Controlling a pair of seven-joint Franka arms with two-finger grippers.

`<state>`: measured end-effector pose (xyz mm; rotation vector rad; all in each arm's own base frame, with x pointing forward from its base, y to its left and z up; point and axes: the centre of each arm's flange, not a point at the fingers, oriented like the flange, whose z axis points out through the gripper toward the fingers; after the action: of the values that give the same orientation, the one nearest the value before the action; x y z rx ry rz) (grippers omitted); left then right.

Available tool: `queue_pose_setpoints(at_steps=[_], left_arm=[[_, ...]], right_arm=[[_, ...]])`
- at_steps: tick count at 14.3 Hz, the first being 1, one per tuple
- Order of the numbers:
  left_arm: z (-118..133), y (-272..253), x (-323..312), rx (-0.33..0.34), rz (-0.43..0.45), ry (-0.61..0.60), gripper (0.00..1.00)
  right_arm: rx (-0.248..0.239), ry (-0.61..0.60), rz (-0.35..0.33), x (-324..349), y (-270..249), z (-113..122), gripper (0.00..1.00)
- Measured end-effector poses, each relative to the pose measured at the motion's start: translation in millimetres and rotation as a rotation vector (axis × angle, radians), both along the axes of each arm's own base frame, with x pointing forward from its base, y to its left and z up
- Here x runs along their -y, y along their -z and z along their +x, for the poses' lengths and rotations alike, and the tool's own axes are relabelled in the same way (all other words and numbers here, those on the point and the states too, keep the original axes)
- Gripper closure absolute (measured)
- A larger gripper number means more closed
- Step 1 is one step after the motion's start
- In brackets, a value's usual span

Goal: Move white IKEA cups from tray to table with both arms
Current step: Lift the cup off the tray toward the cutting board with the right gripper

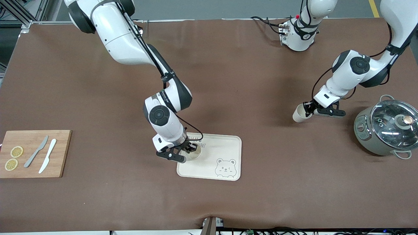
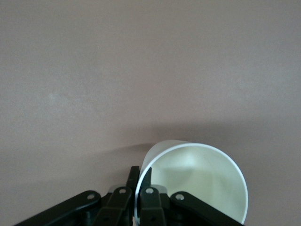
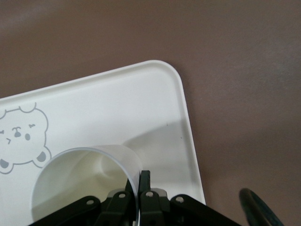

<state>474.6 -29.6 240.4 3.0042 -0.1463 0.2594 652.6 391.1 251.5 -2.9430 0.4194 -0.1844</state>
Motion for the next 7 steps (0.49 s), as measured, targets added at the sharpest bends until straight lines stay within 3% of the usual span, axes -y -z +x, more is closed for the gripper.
queue_pose_setpoints(at_steps=[7], left_arm=[[13,8,1,-0.004,-0.01,-0.002,0.96]], right_arm=[[-0.076,-0.021,-0.046,81,-104,22,0.96]])
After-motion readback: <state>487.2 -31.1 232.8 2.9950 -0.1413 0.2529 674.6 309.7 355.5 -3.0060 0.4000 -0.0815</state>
